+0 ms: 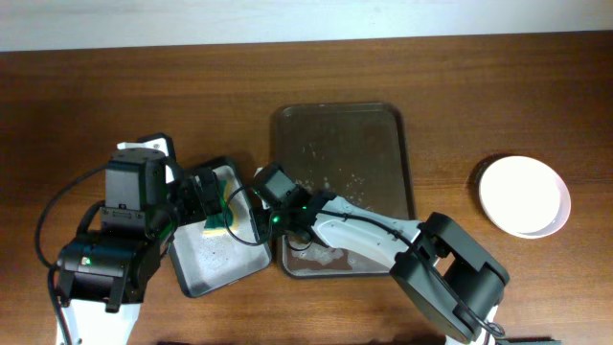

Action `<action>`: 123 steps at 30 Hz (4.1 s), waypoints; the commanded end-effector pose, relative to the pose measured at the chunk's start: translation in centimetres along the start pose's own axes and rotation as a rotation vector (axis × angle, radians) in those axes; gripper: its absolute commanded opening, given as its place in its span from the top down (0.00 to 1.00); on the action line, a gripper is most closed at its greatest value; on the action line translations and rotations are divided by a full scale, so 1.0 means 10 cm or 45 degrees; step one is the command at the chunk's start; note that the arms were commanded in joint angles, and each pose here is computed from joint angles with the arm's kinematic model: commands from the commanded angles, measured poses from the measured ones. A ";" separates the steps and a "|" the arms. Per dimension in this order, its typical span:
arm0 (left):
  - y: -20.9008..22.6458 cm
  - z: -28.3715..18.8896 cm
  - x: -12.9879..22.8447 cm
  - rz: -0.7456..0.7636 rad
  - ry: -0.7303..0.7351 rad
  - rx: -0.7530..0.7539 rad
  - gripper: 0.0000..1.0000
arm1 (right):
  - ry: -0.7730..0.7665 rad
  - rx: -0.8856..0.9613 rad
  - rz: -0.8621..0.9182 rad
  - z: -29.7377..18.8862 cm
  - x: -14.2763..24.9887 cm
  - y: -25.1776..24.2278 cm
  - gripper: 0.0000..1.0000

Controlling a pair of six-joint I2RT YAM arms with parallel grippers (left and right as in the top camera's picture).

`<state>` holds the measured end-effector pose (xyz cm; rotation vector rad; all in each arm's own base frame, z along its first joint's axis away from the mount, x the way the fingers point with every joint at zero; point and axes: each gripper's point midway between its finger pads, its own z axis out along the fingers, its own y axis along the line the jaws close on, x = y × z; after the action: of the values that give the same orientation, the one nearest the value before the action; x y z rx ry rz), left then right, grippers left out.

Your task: Clean dirty plates on tray and stack at the side

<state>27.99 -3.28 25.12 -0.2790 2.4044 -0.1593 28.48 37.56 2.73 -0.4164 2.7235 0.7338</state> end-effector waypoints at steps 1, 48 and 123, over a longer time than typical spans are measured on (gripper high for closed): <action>0.02 -0.05 -0.06 -0.005 -0.032 -0.011 0.00 | -0.060 0.080 0.114 0.07 -0.05 -0.13 0.96; 0.02 -0.05 -0.06 -0.005 -0.032 -0.011 0.00 | -0.019 0.048 0.160 -0.05 0.00 -0.06 0.68; 0.25 -0.43 -0.16 -0.090 -0.500 0.035 0.01 | -1.539 0.647 -0.034 -3.06 0.62 -2.26 0.01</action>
<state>27.53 -1.59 28.59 -0.3153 2.1404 -0.1448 24.50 1.75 16.29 0.1183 1.6276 0.1415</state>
